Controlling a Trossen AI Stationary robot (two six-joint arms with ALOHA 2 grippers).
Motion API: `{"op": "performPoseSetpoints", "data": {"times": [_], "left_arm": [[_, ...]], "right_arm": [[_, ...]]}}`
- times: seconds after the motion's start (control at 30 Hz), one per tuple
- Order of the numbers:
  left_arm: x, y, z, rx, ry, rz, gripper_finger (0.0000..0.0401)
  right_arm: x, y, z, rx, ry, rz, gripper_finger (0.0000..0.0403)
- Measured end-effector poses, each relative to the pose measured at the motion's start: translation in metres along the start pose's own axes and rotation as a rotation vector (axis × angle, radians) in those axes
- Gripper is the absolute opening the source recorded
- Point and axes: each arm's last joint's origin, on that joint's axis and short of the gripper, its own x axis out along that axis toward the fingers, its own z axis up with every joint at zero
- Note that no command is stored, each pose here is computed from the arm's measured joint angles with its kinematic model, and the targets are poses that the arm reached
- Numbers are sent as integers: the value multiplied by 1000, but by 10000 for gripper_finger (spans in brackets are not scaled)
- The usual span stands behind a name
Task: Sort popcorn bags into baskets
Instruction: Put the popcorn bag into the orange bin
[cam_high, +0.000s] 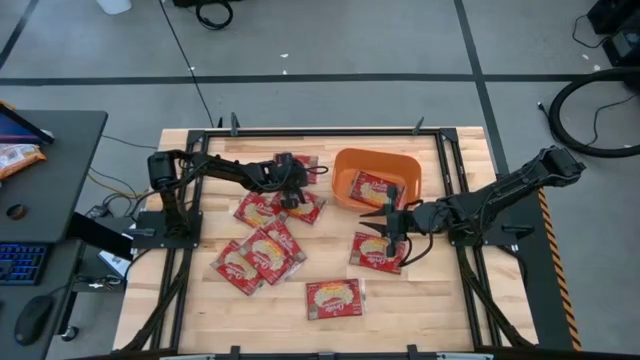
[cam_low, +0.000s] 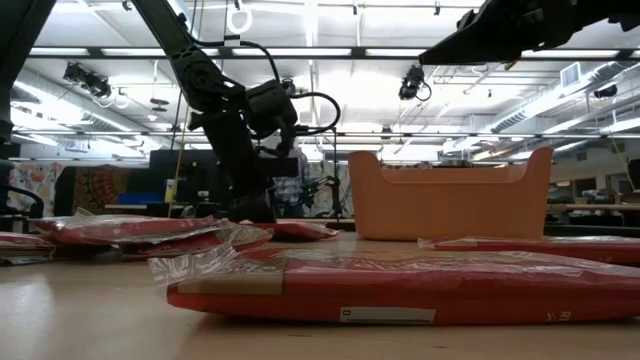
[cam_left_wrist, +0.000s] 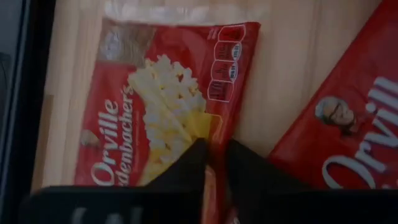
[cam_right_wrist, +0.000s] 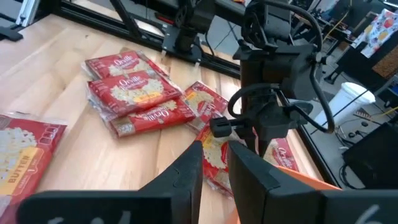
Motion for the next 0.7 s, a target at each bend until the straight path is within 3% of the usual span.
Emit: {"op": "performPoseSetpoints", "data": {"times": [0.1,0.7], "left_arm": [[-2,1,-1,-21,12,-3,11],[-92,36,14,-195,-216,-25,2]], "right_arm": [[0,0,0,0,1,-1,78],[0,-1,-1,-1,13,-47,78]]}}
